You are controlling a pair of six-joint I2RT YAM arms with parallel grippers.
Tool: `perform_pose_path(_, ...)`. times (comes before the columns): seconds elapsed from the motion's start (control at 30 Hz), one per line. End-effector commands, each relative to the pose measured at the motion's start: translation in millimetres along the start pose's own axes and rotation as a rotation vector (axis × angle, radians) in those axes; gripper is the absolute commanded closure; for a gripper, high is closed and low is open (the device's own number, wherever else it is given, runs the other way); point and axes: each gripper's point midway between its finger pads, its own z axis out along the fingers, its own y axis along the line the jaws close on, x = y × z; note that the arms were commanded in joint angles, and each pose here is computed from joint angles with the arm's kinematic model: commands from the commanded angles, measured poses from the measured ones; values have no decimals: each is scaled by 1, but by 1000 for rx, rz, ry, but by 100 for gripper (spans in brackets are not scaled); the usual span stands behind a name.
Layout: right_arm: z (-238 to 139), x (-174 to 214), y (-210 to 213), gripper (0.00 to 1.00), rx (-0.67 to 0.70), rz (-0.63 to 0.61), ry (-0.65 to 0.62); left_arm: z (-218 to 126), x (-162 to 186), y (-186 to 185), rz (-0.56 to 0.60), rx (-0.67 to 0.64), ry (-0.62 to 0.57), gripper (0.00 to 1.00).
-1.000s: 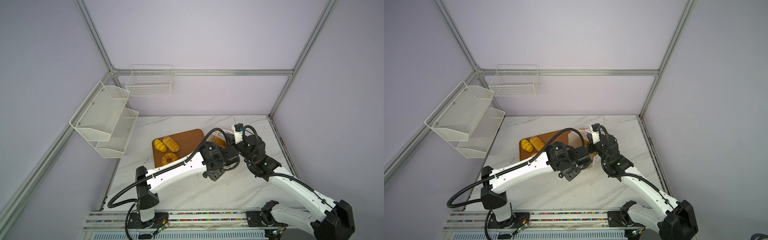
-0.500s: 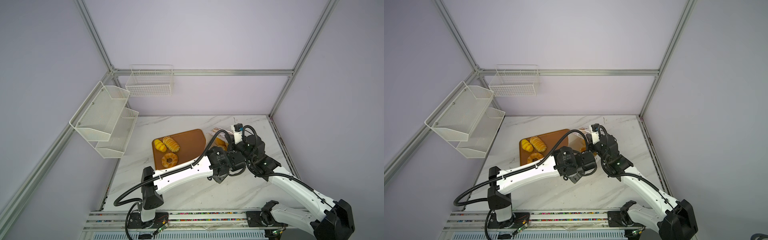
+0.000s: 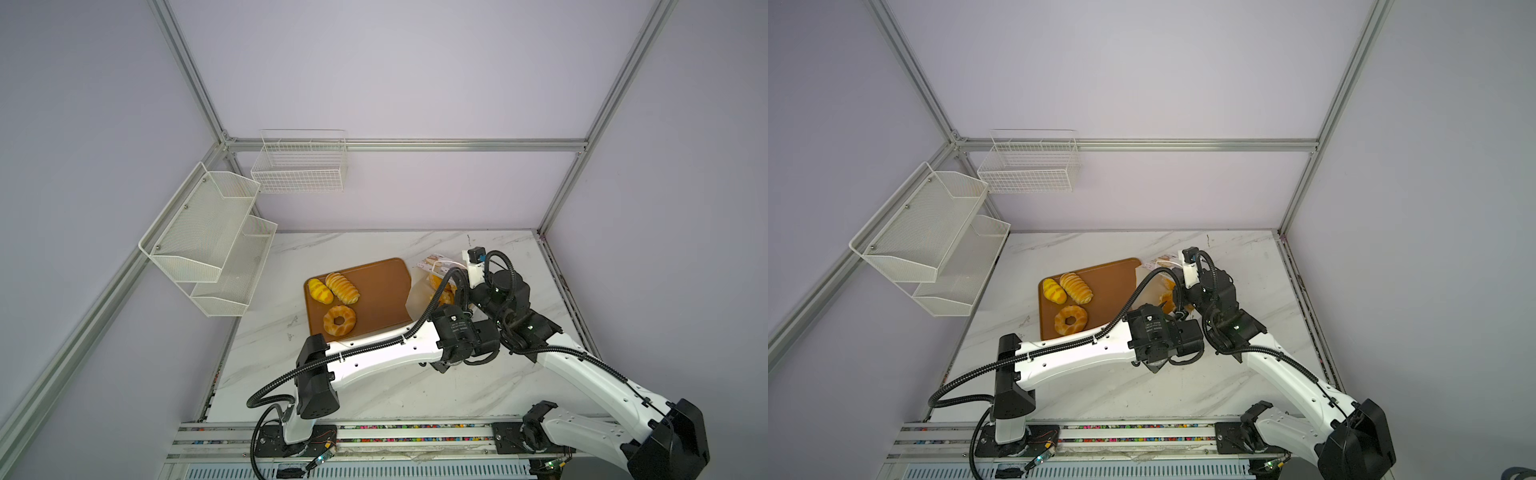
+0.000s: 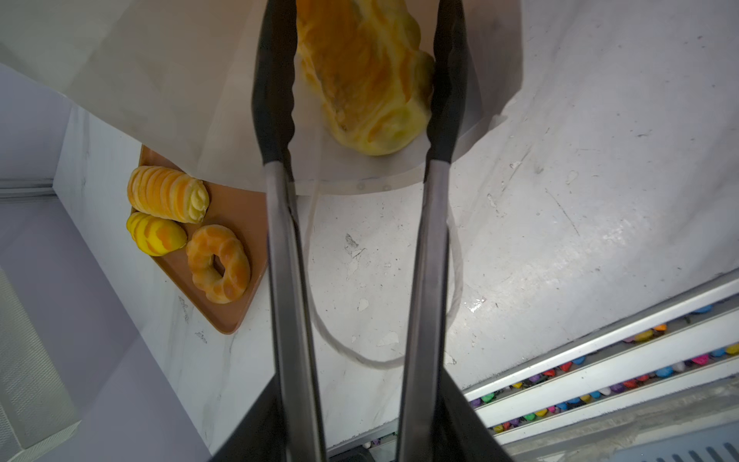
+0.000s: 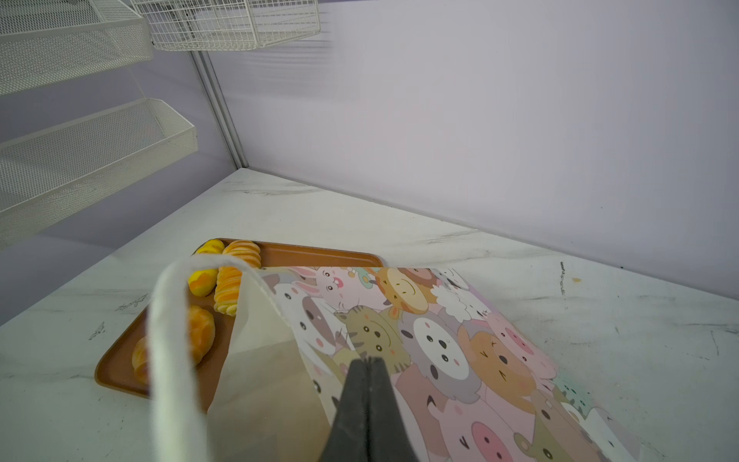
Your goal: Take the fake bread out of the paper bag
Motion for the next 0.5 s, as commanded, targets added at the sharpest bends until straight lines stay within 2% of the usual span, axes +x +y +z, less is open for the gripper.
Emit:
perform_pose_path(0.0,-7,-15,1,100,-4,11,-44,-12,-5,16,-34,-91,-29,52)
perform_pose_path(0.2,-8,-14,1,100,-2,8,-43,-14,-2,21,-25,-123,-22,53)
perform_pose_path(0.47,-9,-14,-1,100,6,5,-42,-17,1,31,-51,-140,-34,74)
